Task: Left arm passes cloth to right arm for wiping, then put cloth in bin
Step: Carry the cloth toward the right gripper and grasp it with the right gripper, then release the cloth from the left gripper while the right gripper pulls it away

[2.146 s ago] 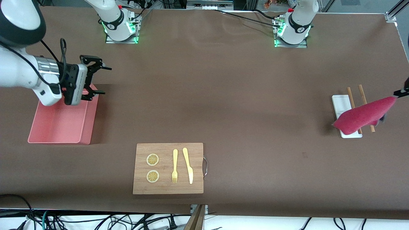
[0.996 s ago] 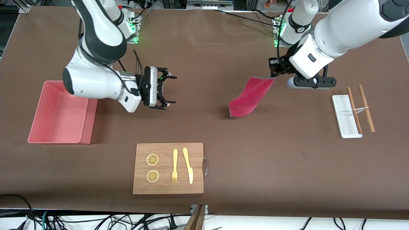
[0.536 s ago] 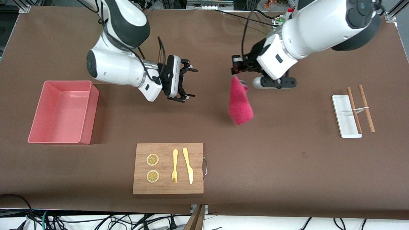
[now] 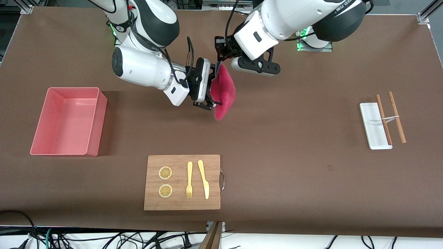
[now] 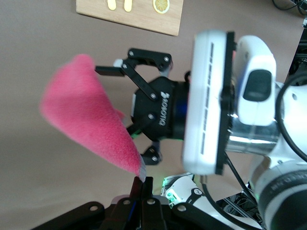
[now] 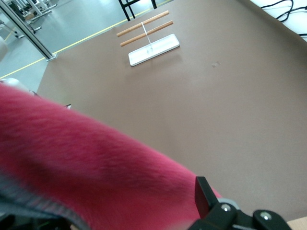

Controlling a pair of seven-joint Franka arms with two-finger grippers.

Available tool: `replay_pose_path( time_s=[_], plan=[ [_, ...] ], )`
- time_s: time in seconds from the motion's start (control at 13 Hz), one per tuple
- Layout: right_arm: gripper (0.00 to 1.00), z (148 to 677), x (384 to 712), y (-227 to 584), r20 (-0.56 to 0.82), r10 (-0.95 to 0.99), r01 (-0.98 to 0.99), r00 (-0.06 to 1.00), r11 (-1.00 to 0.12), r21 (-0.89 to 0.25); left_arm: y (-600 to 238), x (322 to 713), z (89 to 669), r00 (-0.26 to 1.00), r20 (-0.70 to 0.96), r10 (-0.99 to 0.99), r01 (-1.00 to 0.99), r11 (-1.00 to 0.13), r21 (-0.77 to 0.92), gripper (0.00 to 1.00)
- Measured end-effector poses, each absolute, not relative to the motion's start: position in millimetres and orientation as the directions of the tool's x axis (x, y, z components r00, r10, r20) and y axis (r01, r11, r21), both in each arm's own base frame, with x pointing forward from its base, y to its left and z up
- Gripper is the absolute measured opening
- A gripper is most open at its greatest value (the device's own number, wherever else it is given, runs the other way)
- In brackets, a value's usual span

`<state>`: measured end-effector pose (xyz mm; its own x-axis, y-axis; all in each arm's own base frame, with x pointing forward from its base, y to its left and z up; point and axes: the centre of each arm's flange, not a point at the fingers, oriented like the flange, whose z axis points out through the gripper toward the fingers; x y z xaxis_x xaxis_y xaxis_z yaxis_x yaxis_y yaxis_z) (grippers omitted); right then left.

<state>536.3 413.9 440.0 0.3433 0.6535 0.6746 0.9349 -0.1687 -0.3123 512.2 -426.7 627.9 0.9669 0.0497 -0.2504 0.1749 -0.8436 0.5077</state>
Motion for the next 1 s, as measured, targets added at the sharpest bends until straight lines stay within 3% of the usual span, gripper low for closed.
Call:
replay_pose_path(
  time_s=[0.15, 0.31, 0.77, 0.92, 1.0],
  plan=[
    [0.95, 433, 536, 418, 0.674, 0.656, 0.937, 0.339, -0.175, -0.302, -432, 508, 627, 0.965, -0.257, 0.051, 0.179, -0.845, 0.504, 0.01],
    [0.68, 433, 536, 419, 0.673, 0.655, 0.936, 0.343, -0.179, -0.303, -433, 507, 627, 0.964, -0.260, 0.053, 0.182, -0.845, 0.502, 0.01],
    [0.02, 433, 540, 416, 0.664, 0.653, 0.930, 0.363, -0.208, -0.304, -432, 508, 627, 0.964, -0.261, 0.057, 0.186, -0.845, 0.501, 0.01],
    [0.02, 432, 543, 409, 0.654, 0.665, 0.930, 0.361, -0.205, -0.305, -431, 509, 627, 0.964, -0.261, 0.060, 0.188, -0.845, 0.501, 0.02],
    [0.02, 433, 546, 403, 0.643, 0.678, 0.931, 0.356, -0.200, -0.304, -430, 510, 627, 0.964, -0.260, 0.062, 0.190, -0.845, 0.500, 0.08]
  ],
)
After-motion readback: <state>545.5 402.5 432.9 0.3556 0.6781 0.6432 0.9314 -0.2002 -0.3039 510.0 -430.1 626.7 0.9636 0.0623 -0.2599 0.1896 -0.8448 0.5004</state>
